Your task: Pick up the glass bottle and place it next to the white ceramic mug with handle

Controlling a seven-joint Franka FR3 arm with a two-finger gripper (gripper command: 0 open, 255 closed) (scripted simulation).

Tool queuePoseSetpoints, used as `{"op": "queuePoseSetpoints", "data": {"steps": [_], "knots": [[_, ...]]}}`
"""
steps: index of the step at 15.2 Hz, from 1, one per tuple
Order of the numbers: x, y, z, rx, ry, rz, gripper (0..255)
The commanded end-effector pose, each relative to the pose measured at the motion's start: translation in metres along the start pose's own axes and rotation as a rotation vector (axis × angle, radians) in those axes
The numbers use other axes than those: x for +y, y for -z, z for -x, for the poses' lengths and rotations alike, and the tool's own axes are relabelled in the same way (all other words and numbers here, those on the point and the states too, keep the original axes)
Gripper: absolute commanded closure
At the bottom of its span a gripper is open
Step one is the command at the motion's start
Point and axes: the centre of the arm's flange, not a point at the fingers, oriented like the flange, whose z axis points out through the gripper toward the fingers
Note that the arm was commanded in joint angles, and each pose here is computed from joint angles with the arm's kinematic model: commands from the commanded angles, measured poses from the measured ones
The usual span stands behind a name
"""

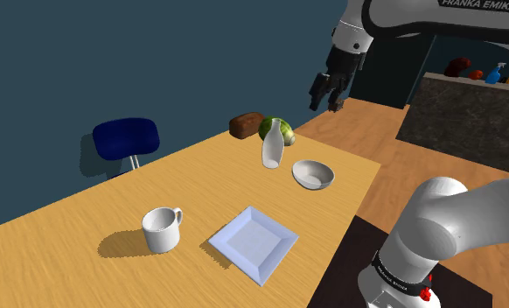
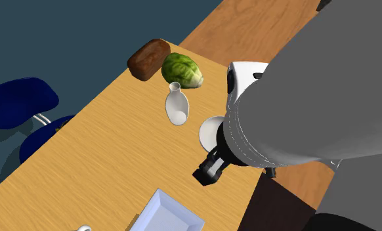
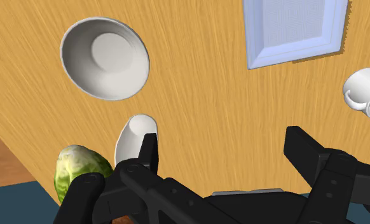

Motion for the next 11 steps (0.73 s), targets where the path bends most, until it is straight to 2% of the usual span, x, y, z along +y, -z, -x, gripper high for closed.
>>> {"op": "queuePoseSetpoints", "data": {"steps": [1, 11], "knots": [[0.0, 0.0, 0.0, 0.0, 0.0, 0.0, 0], [0.059, -0.084, -0.085, -0.007, 0.037, -0.012, 0]]}}
